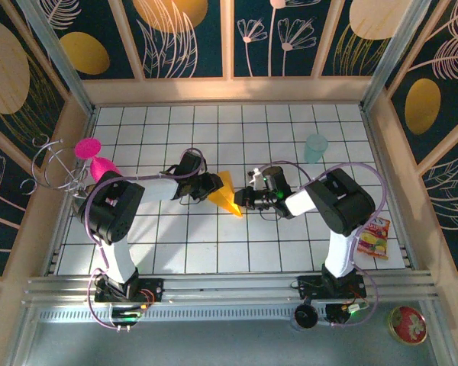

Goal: Fold a paper plane with a square sheet of paper (pick it up from the middle)
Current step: Fourth fold the wing at the center of the table.

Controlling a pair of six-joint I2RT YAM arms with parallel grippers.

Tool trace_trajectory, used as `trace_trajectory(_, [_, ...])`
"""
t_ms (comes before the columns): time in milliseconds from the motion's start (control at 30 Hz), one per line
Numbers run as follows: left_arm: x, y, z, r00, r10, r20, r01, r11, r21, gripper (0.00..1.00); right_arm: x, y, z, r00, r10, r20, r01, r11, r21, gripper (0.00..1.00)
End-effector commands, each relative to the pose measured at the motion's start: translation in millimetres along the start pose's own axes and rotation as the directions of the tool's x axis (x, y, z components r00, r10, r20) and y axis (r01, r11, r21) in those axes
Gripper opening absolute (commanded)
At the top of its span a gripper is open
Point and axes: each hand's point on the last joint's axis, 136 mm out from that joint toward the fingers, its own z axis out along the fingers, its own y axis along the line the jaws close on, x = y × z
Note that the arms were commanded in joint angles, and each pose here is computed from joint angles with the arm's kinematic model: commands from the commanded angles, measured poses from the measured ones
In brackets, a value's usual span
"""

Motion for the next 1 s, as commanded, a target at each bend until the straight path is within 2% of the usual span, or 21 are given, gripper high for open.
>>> trace_trajectory(0, [19.1, 78.9, 11.4, 0.998, -0.041, -0.041, 0.028, 0.962, -0.271, 0.42, 5.0, -16.0, 2.1, 0.998, 0.055, -0.019, -0.054, 0.998, 0.043, 0.09])
trace_trajectory(333, [-2.2, 25.6, -5.8, 1.000, 0.029, 0.002, -0.028, 0.989, -0.145, 0.48, 0.1, -21.7, -5.6, 0.997, 0.073, 0.017, -0.073, 0.997, 0.037, 0.04])
trace_trajectory(367, [-11.5, 6.0, -10.3, 0.999, 0.045, 0.026, -0.042, 0.994, -0.098, 0.49, -1.0, -22.1, -6.9, 0.997, 0.075, 0.024, -0.076, 0.997, 0.034, 0.04])
trace_trajectory(433, [-16.4, -9.5, -16.0, 0.998, 0.053, 0.045, -0.051, 0.997, -0.049, 0.49, -2.1, -21.8, -8.4, 0.996, 0.078, 0.034, -0.079, 0.997, 0.026, 0.03])
trace_trajectory(700, [-19.1, -34.3, -22.4, 0.995, 0.084, 0.049, -0.086, 0.995, 0.045, 0.50, -0.3, -19.8, -7.9, 0.997, 0.078, 0.022, -0.078, 0.997, 0.011, 0.03])
trace_trajectory(833, [-17.6, -50.1, -26.5, 0.993, 0.102, 0.050, -0.108, 0.986, 0.124, 0.47, 1.2, -21.1, -7.2, 0.997, 0.075, 0.014, -0.075, 0.997, 0.014, 0.03])
trace_trajectory(967, [-10.9, -70.9, -27.1, 0.993, 0.121, 0.016, -0.121, 0.963, 0.242, 0.38, 1.9, -22.6, -6.1, 0.997, 0.076, 0.009, -0.077, 0.997, 0.021, 0.03])
